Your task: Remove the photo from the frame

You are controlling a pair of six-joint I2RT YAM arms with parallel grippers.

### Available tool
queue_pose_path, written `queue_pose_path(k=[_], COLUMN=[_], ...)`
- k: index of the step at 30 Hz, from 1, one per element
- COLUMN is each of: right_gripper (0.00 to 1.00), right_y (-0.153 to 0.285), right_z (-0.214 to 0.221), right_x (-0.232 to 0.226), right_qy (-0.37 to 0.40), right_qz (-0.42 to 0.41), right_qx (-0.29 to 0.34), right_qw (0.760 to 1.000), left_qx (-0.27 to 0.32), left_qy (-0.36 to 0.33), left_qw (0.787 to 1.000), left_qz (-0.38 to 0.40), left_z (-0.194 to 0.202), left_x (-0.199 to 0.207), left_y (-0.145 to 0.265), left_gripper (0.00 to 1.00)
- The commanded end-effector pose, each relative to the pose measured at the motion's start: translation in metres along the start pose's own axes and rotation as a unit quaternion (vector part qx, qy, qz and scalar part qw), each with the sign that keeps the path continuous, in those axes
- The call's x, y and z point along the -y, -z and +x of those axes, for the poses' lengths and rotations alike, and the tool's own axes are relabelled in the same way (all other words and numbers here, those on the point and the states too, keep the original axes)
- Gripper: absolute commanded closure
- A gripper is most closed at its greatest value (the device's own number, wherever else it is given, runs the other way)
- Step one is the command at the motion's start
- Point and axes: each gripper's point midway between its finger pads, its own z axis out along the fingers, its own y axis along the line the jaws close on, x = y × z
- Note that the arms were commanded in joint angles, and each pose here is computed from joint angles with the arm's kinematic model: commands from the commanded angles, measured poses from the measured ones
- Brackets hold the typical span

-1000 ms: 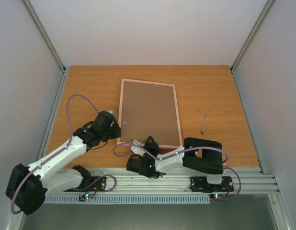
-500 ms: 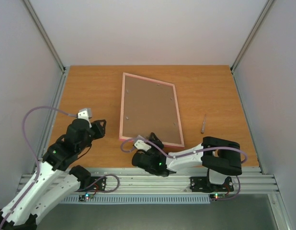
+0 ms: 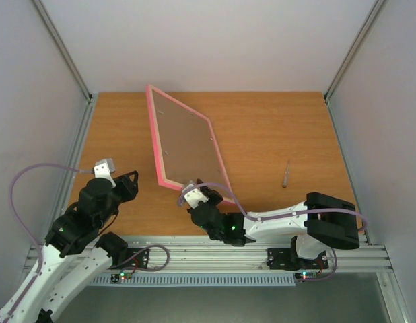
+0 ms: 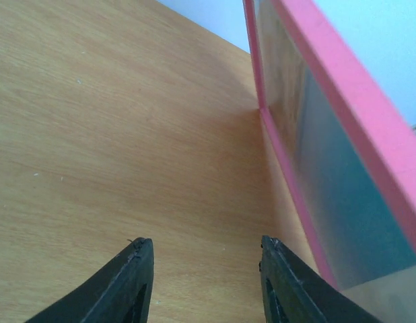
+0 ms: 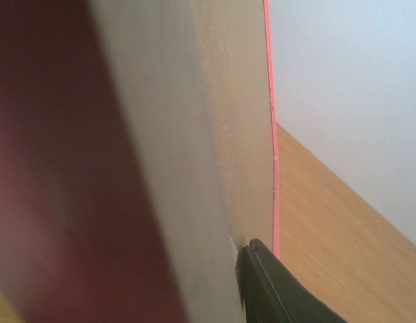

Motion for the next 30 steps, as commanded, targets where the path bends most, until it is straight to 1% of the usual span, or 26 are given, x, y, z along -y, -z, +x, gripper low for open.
queue_pose_path(k=[1,4,8,11,14,19,21,23,26,30], right_gripper=[0.99,0.99,0.99,0.99,0.99,0.99,0.99,0.99,0.99,0.99], right_y=[0.014,0.015,0.013,0.006,0.0,-0.006,-0.01,-0.013,-0.015,-0.021], right_z=[-0.072,-0.078,-0.077,-0.07,-0.059,-0.043,-0.031,-0.013,0.009,0.05], right_x=[0.001,0.004,0.013,0.017,0.022,0.023,0.026,0.026,0.026,0.025], right_qy=[-0.171,-0.223,-0.307,-0.358,-0.412,-0.471,-0.508,-0.535,-0.565,-0.613], right_qz=[-0.063,-0.081,-0.102,-0.113,-0.129,-0.147,-0.15,-0.148,-0.139,-0.106], right_qx=[0.115,0.132,0.145,0.144,0.143,0.13,0.12,0.106,0.089,0.046], right_qw=[0.976,0.962,0.935,0.915,0.891,0.86,0.84,0.825,0.809,0.782], left_qx=[0.018,0.018,0.018,0.018,0.016,0.016,0.016,0.013,0.011,0.009], left_qy=[0.003,0.003,0.005,0.006,0.006,0.008,0.009,0.01,0.01,0.013], left_qw=[1.0,1.0,1.0,1.0,1.0,1.0,1.0,1.0,1.0,1.0], left_qz=[-0.005,-0.005,-0.006,-0.006,-0.008,-0.008,-0.006,-0.005,-0.006,-0.003], left_z=[-0.006,-0.005,-0.004,-0.003,-0.002,0.0,0.0,0.001,0.003,0.005], left_x=[-0.004,-0.005,-0.007,-0.007,-0.008,-0.009,-0.008,-0.007,-0.008,-0.007], left_y=[0.005,0.005,0.005,0.005,0.004,0.002,0.001,0.0,-0.002,-0.003], left_gripper=[0.55,0.54,0.54,0.54,0.55,0.54,0.54,0.54,0.54,0.54])
